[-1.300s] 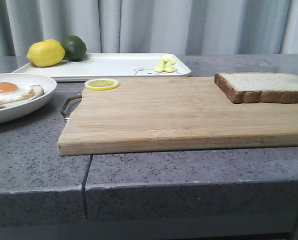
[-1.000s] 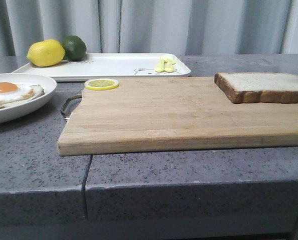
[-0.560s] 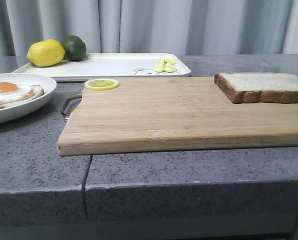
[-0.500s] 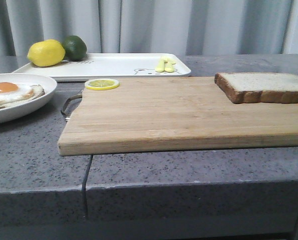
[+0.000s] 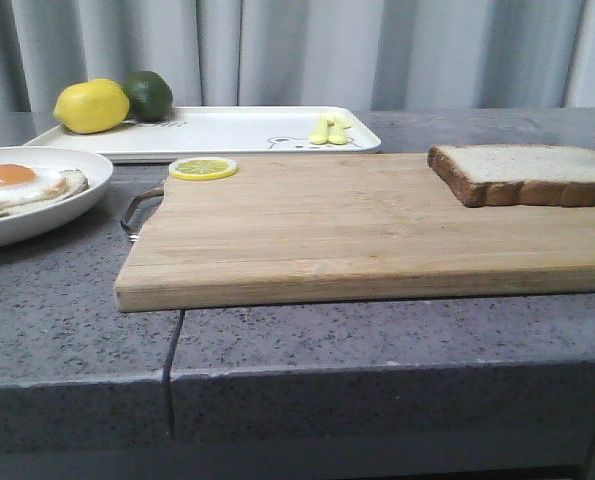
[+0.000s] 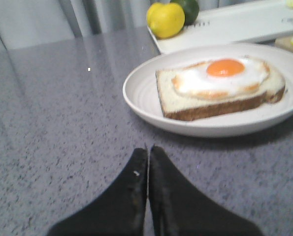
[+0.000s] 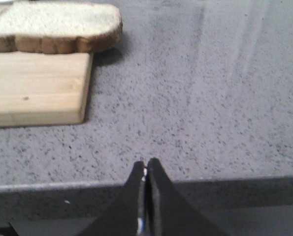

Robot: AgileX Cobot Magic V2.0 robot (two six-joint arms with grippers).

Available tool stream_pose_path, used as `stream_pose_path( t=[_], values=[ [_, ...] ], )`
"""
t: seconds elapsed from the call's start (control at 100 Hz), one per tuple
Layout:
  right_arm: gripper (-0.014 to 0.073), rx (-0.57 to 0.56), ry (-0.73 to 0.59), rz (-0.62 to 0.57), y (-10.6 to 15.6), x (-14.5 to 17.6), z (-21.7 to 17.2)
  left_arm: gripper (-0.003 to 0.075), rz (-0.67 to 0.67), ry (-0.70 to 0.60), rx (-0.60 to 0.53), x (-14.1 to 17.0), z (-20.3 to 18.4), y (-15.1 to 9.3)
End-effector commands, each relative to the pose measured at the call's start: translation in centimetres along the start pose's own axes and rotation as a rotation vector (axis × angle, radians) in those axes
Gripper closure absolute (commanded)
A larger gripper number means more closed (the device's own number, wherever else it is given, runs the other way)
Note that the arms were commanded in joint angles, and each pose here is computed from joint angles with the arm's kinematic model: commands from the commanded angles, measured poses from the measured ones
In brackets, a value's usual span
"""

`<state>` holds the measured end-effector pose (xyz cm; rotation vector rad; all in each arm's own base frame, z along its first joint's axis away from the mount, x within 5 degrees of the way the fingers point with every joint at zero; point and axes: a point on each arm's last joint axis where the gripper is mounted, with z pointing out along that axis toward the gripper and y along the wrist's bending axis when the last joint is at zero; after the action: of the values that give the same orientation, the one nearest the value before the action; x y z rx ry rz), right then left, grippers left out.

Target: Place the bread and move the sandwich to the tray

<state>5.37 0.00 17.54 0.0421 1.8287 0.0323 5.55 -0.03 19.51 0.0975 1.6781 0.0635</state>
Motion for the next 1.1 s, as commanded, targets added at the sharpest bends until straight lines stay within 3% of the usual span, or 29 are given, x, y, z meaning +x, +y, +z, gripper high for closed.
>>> stream_pose_path(
  t=[0.0, 0.46, 0.66, 0.81, 0.92, 1.09],
  values=[
    [0.0655, -0.008, -0.142, 0.034, 0.1, -1.1, -0.2, 0.074, -0.055, -0.184, 0.001, -1.2, -0.3, 0.0],
    [0.0655, -0.017, -0.285, 0.061, 0.1, -2.3, -0.4, 0.074, -0.036, -0.261, -0.006, -1.9, -0.4, 0.0],
    [0.0655, -0.019, -0.39, 0.061, 0.1, -3.3, -0.8, 0.074, -0.035, -0.403, -0.012, -3.1, -0.8, 0.1],
    [0.0655, -0.018, -0.372, 0.061, 0.1, -3.4, -0.7, 0.074, -0.054, -0.478, -0.015, -3.9, -1.2, 0.2],
    [0.0655, -0.019, -0.33, 0.056, 0.2, -4.4, -1.0, 0.074, -0.179, -0.504, -0.014, -4.9, -1.6, 0.6],
    [0.0655, -0.016, -0.23, 0.05, 0.3, -6.5, -1.0, 0.074, -0.183, -0.449, -0.003, -7.2, -1.8, 0.7]
  ],
)
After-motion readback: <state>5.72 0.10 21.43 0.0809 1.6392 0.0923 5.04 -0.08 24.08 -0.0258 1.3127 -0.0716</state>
